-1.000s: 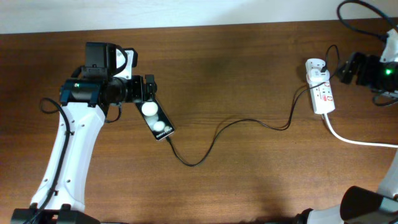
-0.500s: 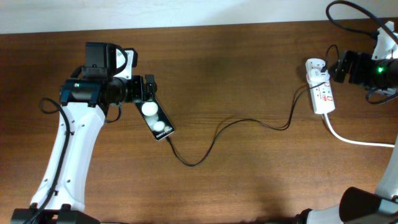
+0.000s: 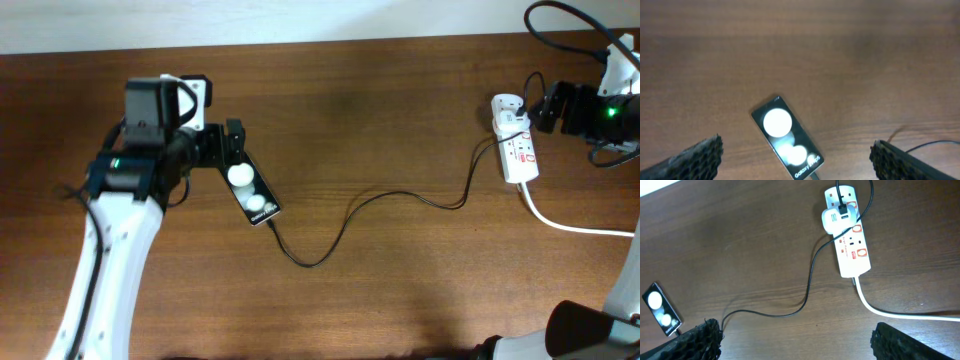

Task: Plug charger to phone and switch on socket

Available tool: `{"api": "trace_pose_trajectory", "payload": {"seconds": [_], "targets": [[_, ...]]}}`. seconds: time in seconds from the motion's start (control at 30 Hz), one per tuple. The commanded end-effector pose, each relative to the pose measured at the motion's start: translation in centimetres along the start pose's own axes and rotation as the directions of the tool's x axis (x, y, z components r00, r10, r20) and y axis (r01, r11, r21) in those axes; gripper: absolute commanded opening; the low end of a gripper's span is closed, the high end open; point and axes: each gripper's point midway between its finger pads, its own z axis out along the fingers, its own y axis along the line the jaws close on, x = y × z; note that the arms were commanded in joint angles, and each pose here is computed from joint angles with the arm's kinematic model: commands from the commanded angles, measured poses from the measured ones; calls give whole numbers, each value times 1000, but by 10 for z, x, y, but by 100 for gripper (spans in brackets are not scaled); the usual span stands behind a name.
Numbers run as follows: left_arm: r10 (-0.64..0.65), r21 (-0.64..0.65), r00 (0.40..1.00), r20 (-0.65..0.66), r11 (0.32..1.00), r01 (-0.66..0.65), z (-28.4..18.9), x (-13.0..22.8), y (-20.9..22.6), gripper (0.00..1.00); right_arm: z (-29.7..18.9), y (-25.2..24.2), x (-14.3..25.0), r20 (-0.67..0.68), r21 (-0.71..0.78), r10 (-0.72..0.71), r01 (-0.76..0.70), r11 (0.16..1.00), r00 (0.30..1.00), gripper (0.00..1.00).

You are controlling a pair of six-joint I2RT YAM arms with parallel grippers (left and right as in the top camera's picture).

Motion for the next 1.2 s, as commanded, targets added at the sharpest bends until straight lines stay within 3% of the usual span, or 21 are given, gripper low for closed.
{"api": "trace_pose_trajectory", "payload": {"seconds": [0.0,0.13,0.23,0.43,0.6,0.7,0.87,1.1,1.17], "targets": [[39,-20,978,206,999,-35,-27,4,2,99,-12,3,-4,39,9,-11,11,1000,999,99],[67,-33,889,453,998,-58,-44,50,6,99,-12,3,-4,38,9,-11,11,1000,999,99],[83,-84,769,634,996,-38,-64,85,18,99,-12,3,-4,38,9,-11,11,1000,999,99],[101,-144,627,772,989,18,-96,103,40,99,-12,3,-4,38,9,-11,11,1000,999,99],[120,-152,518,847,988,20,-89,121,45,99,-12,3,-4,38,9,-11,11,1000,999,99],[115,-151,557,823,988,20,-81,129,47,99,-12,3,-4,38,9,-11,11,1000,999,99],[87,-147,696,713,989,27,-48,159,52,99,-12,3,-4,38,9,-11,11,1000,999,99],[266,-226,685,678,963,-150,-45,160,40,99,-12,3,-4,38,9,-11,11,1000,999,99],[230,-202,689,687,972,-122,-46,160,41,99,-12,3,-4,38,9,-11,11,1000,999,99]]}}
